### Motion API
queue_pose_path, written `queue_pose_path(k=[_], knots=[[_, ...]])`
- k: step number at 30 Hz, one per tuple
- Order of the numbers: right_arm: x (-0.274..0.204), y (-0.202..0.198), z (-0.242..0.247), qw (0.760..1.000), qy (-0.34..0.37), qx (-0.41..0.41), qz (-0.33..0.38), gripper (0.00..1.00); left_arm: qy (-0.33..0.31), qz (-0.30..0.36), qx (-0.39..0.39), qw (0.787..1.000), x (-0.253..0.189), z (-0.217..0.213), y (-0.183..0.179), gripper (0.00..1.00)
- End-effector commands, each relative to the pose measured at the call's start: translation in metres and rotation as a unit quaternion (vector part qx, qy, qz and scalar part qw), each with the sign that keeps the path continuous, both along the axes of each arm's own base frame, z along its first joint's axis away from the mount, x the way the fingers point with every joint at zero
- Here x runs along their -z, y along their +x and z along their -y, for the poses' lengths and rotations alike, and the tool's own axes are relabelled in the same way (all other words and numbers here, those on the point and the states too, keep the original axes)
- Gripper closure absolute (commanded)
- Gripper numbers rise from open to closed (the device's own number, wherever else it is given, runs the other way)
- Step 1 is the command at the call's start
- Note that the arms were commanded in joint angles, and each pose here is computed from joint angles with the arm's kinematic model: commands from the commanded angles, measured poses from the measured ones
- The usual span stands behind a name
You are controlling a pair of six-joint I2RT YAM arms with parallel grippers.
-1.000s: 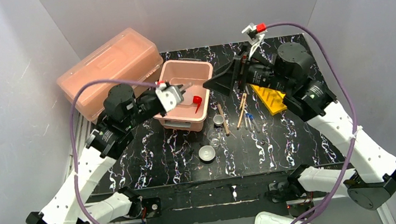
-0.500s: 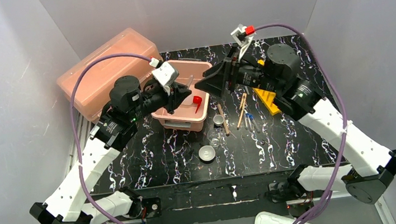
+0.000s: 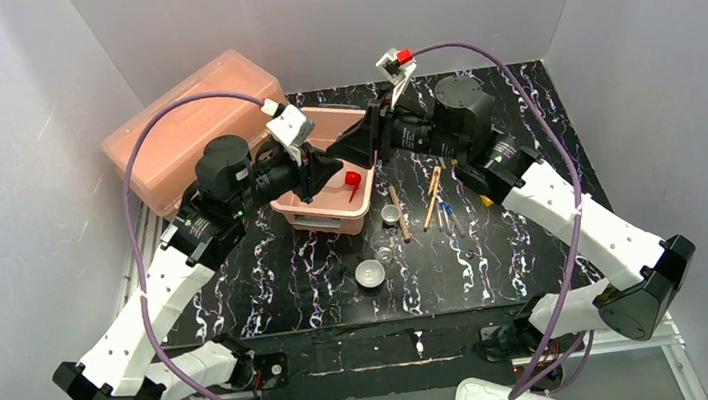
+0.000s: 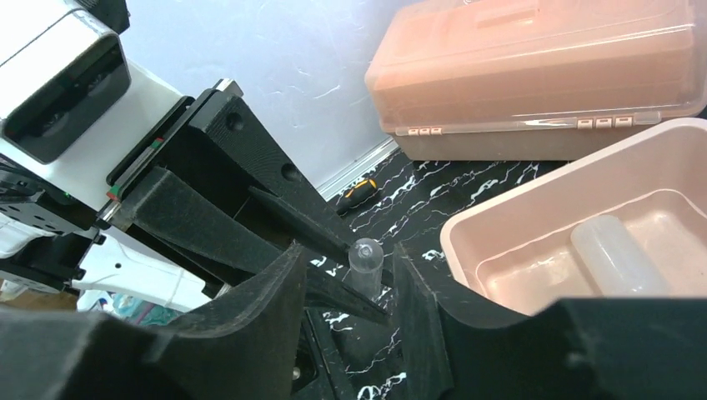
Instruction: Organize the chemistry lab equipment
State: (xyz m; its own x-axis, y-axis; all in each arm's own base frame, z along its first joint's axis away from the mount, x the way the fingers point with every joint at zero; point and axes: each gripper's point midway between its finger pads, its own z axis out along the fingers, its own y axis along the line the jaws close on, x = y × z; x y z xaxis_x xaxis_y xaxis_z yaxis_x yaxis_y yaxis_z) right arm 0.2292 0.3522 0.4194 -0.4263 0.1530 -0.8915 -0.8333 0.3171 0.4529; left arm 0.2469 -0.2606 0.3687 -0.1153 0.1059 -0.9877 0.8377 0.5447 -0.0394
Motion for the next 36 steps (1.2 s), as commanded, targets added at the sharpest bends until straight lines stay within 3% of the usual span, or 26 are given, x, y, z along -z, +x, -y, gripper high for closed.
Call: queue_pose_path(k=[1,8,10,13,14,15,22,31,36], knots=[[-0.030,0.001,-0.004,0.999,0.034,0.003,0.035,0.54,-0.024,0.001,0.000,1.000,-0.014,-0.003,-0.009,1.00],[-0.028,0.003,-0.008,0.999,0.032,0.002,0.029,0.74,-0.024,0.000,-0.004,1.000,-0.014,-0.004,-0.009,1.00],[-0.029,0.004,-0.007,0.999,0.033,0.007,0.030,0.79,-0.022,-0.003,-0.003,1.000,-0.012,-0.004,-0.009,0.91],[-0.029,0.007,-0.002,0.999,0.027,0.024,0.034,0.84,-0.016,-0.003,-0.006,1.000,-0.008,-0.006,-0.010,0.28],[-0.027,0.009,0.001,0.999,0.021,0.032,0.036,0.85,-0.013,-0.004,-0.007,1.000,-0.006,-0.007,-0.010,0.10],[-0.025,0.011,0.004,0.998,0.013,0.041,0.039,0.86,-0.008,-0.005,-0.010,1.000,-0.005,-0.009,-0.010,0.03],[0.030,0.048,0.051,0.985,-0.089,0.146,0.030,0.88,0.023,-0.007,-0.040,0.999,0.005,-0.025,-0.010,0.02],[0.147,0.112,0.175,0.912,-0.225,0.343,0.019,0.89,0.101,-0.086,-0.064,0.989,0.057,-0.042,-0.014,0.02],[0.174,0.142,0.215,0.883,-0.251,0.398,0.007,0.90,0.108,-0.070,-0.051,0.990,0.065,-0.041,-0.015,0.02]])
